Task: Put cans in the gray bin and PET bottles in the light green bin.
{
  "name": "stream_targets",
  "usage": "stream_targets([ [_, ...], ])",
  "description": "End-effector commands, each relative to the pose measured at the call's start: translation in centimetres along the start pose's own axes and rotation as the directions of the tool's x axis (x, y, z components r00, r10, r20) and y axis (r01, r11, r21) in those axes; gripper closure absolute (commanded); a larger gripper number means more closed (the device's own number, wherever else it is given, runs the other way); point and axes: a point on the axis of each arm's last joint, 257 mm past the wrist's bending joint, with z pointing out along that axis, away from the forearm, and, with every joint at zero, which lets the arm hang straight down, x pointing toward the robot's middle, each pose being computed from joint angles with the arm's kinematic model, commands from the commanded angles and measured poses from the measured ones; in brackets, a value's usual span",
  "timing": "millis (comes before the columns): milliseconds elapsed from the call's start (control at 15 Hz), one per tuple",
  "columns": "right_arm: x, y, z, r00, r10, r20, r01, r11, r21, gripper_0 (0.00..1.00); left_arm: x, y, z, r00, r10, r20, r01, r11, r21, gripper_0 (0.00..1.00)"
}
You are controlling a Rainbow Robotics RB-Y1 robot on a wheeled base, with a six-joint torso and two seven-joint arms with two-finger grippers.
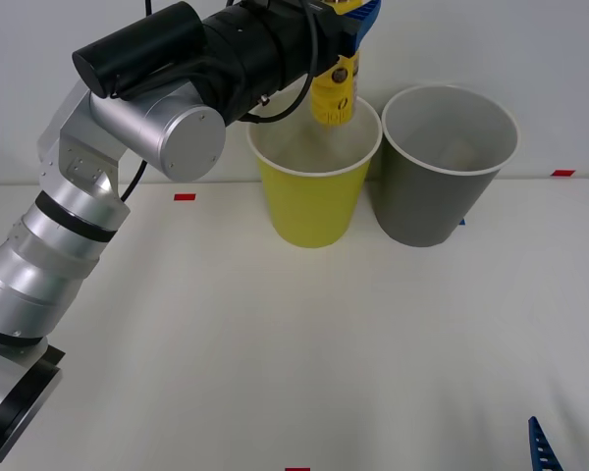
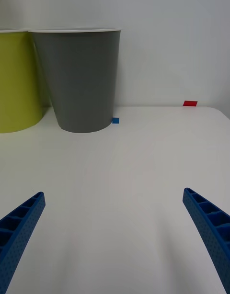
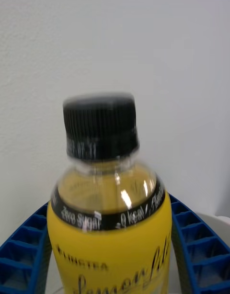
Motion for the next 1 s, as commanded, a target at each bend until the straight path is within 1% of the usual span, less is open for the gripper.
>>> stream_targets([
  [67,0.0,0.0,0.0,1.0,0.0,0.0,0.0,1.0,0.0,0.0,0.1,0.3,-0.1,1.0,0.006,-0.004,-0.006,1.0,-0.004,0.0],
  [733,0.0,0.0,0.0,1.0,0.0,0.0,0.0,1.0,0.0,0.0,-0.2,0.5,-0.2,0.9999,0.013,0.001,-0.013,0.9999,-0.006,0.0],
  [933,0.0,0.0,0.0,1.0,0.0,0.0,0.0,1.0,0.0,0.0,-0.8,1.6,-1.0,0.9989,0.046,0.004,-0.046,0.9988,-0.018,0.0],
  [1000,0.0,0.0,0.0,1.0,0.0,0.0,0.0,1.0,0.0,0.0,-1.2,1.8,-1.3,0.9982,0.059,0.009,-0.059,0.9981,-0.017,0.0],
])
